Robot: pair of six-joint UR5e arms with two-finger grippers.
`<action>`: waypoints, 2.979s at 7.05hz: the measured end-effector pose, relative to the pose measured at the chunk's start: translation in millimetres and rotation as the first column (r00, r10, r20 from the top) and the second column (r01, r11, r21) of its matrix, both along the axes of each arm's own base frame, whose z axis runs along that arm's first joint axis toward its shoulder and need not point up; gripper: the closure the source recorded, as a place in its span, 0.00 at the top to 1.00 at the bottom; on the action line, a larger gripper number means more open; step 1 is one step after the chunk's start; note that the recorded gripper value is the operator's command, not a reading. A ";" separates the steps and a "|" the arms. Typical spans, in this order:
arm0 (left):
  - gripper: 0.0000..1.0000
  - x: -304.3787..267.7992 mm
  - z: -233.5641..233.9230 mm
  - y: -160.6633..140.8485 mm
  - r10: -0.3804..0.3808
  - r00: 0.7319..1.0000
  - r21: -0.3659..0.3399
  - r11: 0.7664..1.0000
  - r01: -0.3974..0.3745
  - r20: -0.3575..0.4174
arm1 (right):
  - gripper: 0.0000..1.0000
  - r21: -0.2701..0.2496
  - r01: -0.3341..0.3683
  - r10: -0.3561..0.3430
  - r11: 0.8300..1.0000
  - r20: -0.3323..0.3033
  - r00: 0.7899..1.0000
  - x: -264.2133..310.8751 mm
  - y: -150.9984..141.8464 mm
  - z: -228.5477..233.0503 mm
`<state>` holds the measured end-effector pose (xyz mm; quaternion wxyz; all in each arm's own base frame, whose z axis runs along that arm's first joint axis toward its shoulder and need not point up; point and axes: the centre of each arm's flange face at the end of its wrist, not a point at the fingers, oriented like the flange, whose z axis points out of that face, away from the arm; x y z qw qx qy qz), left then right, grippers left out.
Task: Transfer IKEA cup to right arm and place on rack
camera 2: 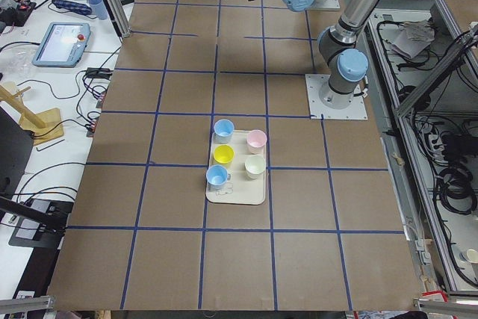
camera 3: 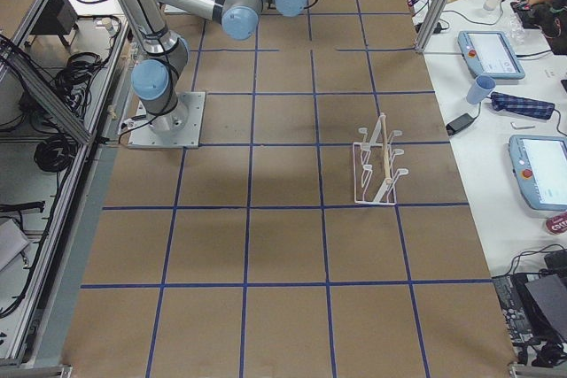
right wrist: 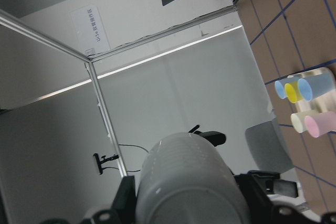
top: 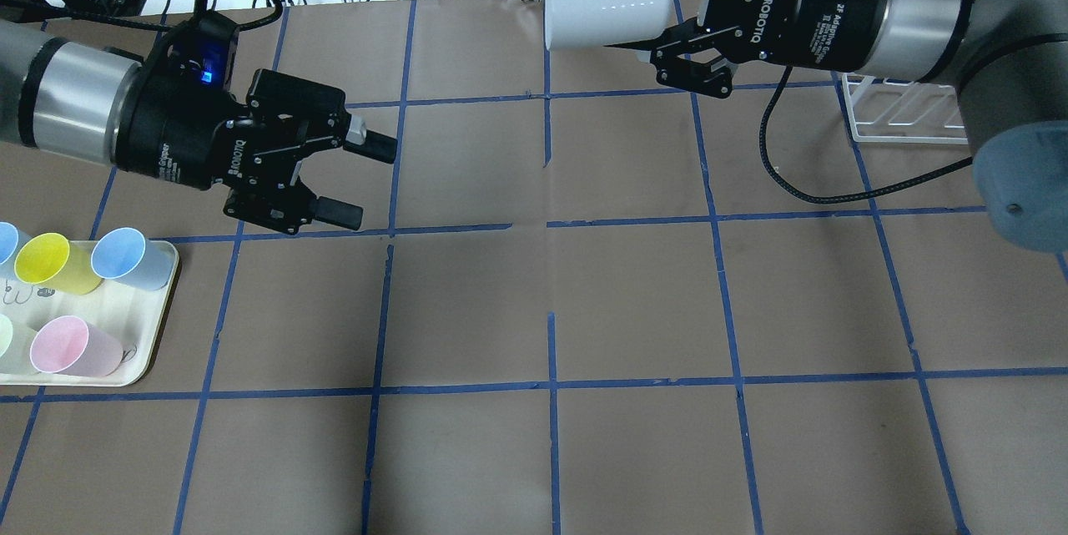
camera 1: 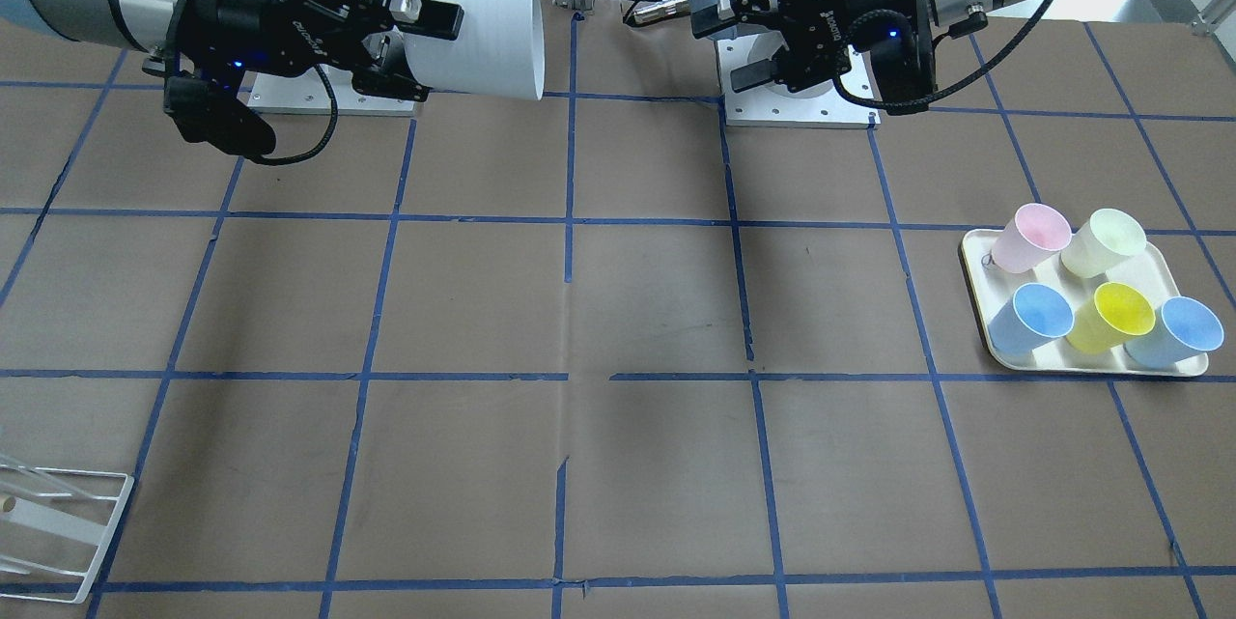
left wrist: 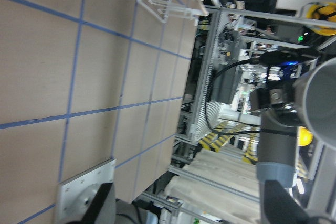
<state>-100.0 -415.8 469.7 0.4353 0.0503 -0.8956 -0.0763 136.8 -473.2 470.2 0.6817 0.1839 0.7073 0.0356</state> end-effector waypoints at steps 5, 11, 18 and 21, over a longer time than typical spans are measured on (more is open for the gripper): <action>1.00 -20.5 -1.7 -23.0 0.014 0.755 -0.136 0.986 0.099 0.656 | 0.62 0.059 -0.018 0.058 0.998 -0.794 0.606 -53.1 -8.5 38.7; 1.00 -53.7 11.8 -47.2 0.160 0.632 -0.250 0.967 0.055 0.758 | 0.59 0.053 -0.478 0.027 0.877 -0.998 -0.060 -144.5 -51.0 4.6; 1.00 -49.2 24.5 -54.5 0.016 0.616 -0.189 0.958 0.216 0.787 | 0.59 0.023 -0.531 -0.051 0.847 -0.991 -0.124 -260.5 -149.1 -68.9; 1.00 -49.0 24.2 -53.6 -0.001 0.613 -0.185 0.953 0.240 0.790 | 0.60 0.023 -0.532 -0.051 0.847 -0.991 -0.124 -267.9 -164.7 -88.7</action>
